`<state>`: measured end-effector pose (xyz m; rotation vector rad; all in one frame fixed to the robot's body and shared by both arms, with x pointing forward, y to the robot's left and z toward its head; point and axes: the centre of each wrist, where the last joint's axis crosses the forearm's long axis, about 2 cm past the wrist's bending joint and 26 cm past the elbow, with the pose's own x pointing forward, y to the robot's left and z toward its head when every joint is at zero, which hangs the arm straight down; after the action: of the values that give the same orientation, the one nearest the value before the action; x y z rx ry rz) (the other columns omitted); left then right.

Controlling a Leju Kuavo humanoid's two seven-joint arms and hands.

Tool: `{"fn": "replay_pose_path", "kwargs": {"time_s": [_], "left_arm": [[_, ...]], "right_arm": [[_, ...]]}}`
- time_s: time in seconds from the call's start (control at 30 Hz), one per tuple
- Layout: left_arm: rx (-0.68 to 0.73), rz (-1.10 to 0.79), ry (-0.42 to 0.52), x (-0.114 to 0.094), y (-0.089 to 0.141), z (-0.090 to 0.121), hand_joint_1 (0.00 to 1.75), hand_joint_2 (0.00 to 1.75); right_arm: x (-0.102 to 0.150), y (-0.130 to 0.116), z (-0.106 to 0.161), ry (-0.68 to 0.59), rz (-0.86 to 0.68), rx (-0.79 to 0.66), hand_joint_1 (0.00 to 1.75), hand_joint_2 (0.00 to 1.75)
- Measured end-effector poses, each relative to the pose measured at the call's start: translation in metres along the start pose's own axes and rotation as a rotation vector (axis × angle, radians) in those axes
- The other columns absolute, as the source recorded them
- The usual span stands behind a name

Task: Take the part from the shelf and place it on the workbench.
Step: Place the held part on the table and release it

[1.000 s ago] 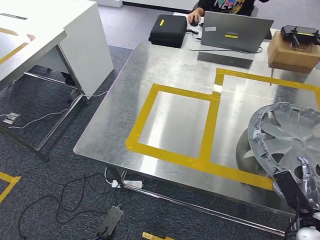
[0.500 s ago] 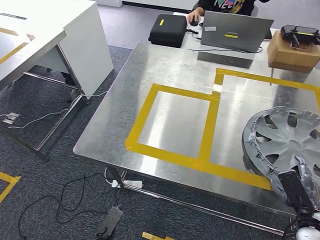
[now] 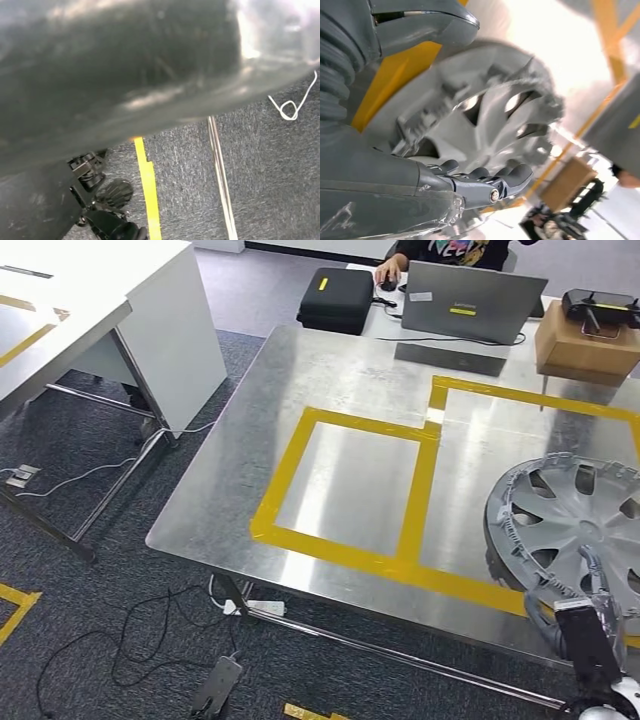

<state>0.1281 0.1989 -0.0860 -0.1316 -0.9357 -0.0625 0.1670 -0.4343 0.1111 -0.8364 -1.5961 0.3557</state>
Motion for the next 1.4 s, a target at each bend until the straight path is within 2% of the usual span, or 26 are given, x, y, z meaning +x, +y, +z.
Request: {"fn": "replay_pose_path", "kwargs": {"time_s": [0.23,0.4,0.5,0.67,0.87,1.0,1.13,1.27,1.4], "left_arm": [[0.004,0.014,0.0,-0.003,0.001,0.002,0.0,0.0],[0.033,0.047,0.005,-0.007,0.005,0.005,0.0,0.0],[0.051,0.066,0.007,-0.009,0.006,0.006,0.0,0.0],[0.088,0.098,0.02,-0.015,0.007,0.011,0.0,0.0],[0.11,0.107,0.022,-0.017,0.012,0.013,0.0,0.0],[0.127,0.121,0.024,-0.018,0.013,0.014,0.0,0.0],[0.138,0.127,0.024,-0.021,0.016,0.016,0.0,0.0],[0.153,0.138,0.015,-0.021,0.018,0.016,0.0,0.0],[0.164,0.153,0.013,-0.022,0.018,0.017,0.0,0.0]], "right_arm": [[0.022,0.008,0.019,-0.088,0.024,-0.031,0.0,1.75],[0.058,0.026,0.058,-0.237,0.141,-0.083,0.0,1.75],[0.081,0.039,0.084,-0.262,0.168,-0.112,0.0,1.75],[0.103,0.059,0.116,-0.202,0.119,-0.137,0.0,1.75],[0.115,0.071,0.125,-0.158,0.059,-0.152,0.0,1.75],[0.115,0.076,0.128,-0.096,0.003,-0.176,0.0,1.75],[0.106,0.087,0.134,-0.012,-0.024,-0.242,0.0,1.75],[0.095,0.102,0.139,0.063,-0.056,-0.269,0.0,0.0],[0.077,0.12,0.144,0.122,-0.068,-0.239,0.0,0.0]]}}
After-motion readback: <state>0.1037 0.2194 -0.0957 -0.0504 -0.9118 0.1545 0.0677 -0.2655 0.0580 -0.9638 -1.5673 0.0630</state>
